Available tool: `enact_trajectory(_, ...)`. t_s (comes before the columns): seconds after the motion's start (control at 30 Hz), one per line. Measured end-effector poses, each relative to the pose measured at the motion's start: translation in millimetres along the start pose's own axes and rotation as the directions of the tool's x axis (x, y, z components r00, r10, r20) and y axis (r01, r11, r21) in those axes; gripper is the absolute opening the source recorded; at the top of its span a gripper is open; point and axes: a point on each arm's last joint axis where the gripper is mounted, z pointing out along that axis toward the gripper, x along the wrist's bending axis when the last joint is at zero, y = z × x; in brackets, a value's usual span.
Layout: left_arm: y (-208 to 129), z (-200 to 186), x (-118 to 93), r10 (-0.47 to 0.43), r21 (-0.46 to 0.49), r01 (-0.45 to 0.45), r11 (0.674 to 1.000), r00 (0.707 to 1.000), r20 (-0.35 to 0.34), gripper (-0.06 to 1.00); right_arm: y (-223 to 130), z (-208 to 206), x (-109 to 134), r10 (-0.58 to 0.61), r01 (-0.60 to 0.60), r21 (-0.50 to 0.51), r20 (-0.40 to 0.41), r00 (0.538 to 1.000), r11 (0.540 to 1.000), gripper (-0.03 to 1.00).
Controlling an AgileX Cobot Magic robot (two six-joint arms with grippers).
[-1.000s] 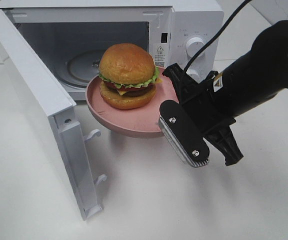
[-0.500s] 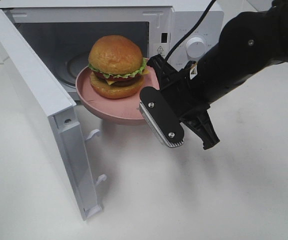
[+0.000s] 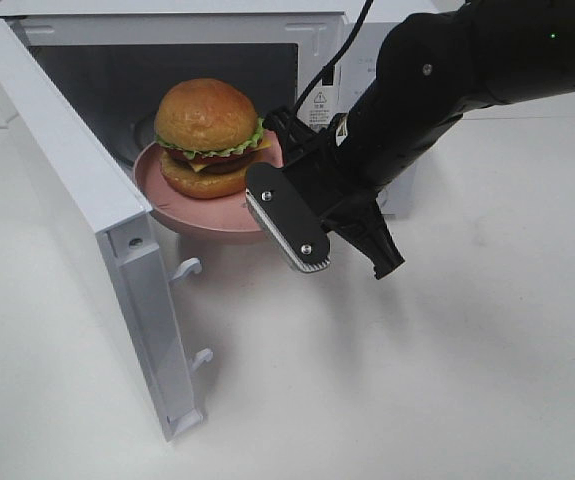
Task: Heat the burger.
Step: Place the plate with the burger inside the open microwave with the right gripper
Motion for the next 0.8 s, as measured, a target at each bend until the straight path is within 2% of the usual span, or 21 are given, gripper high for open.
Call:
enact_trajectory(0.3,0,0,0,0.0,0.0,0.0,1.0,1.0,0.0,0.99,0,14,-12,-0.008,0.008,0.005,-0.006,1.0,1.0,0.07)
enact_trajectory(0.8,0,0,0,0.0,0.0,0.0,1.0,1.0,0.0,0.99,-3,37,-38,0.056,-0.057,0.012,0.016,0.998,0.998,0.07)
